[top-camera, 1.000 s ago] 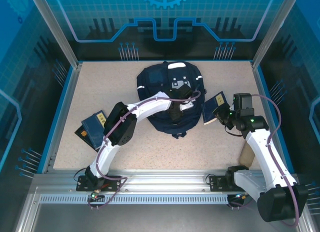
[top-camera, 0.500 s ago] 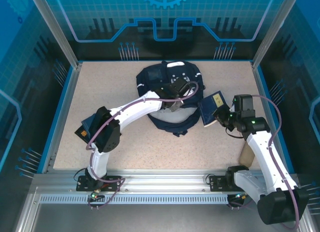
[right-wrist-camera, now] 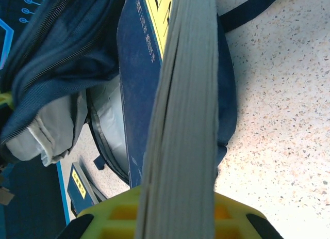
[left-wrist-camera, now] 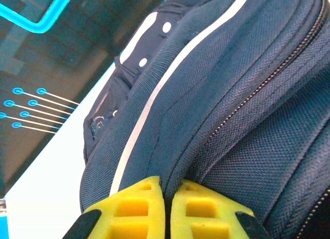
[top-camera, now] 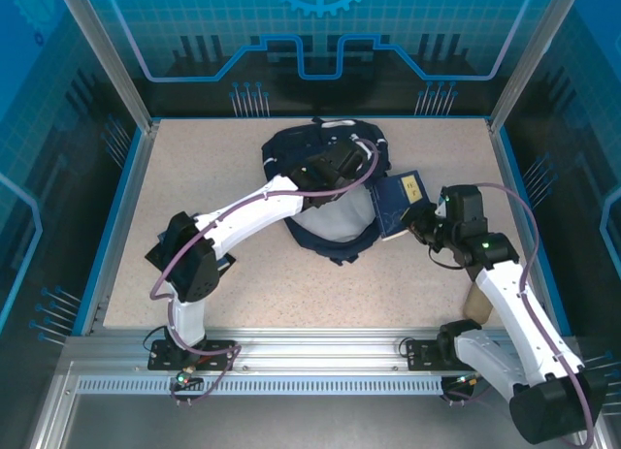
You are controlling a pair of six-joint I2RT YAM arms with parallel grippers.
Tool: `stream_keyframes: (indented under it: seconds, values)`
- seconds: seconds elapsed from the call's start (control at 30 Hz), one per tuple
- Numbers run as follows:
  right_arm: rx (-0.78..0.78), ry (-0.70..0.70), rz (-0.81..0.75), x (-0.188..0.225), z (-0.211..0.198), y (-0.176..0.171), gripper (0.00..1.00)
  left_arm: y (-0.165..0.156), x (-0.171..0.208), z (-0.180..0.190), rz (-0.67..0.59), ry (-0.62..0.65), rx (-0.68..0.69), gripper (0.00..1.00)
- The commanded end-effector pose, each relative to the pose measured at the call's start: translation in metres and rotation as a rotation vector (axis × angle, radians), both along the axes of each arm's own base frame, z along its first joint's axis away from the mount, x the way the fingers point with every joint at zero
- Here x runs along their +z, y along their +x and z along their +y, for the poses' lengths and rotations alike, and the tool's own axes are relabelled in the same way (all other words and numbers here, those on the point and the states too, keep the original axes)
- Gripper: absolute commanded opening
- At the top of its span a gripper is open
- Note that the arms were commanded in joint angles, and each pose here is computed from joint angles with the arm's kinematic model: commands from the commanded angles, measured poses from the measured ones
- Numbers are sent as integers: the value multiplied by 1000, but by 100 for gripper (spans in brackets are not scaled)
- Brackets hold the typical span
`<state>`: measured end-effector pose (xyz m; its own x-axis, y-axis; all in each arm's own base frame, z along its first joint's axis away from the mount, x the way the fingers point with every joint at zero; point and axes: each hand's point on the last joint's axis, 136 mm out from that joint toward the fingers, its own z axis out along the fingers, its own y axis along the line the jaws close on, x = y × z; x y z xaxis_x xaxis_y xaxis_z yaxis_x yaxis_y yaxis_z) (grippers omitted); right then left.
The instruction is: Pack books, pencil case, and school supplies into a backpack
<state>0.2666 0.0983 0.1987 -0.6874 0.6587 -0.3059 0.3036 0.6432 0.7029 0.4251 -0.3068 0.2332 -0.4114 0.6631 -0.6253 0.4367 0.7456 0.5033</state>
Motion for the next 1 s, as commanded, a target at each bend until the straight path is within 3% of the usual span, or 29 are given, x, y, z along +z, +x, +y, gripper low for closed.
stream_keyframes:
  seconds: [0.0, 0.2, 0.4, 0.63, 0.97]
  values:
    - [5, 11, 41, -5, 4, -22, 12, 16, 92, -12, -236, -236, 78, 0]
    - [-57, -61, 34, 3, -15, -30, 12, 16, 82, -11, -217, -231, 88, 0]
    - [-13, -7, 46, -5, 1, -23, 12, 19, 79, -17, -178, -224, 88, 0]
    - [131, 219, -94, 11, 57, 17, 13, 7, 99, -24, -131, -332, 53, 0]
    - [166, 312, -195, 11, 105, 82, 14, -8, 128, -17, -126, -423, 49, 0]
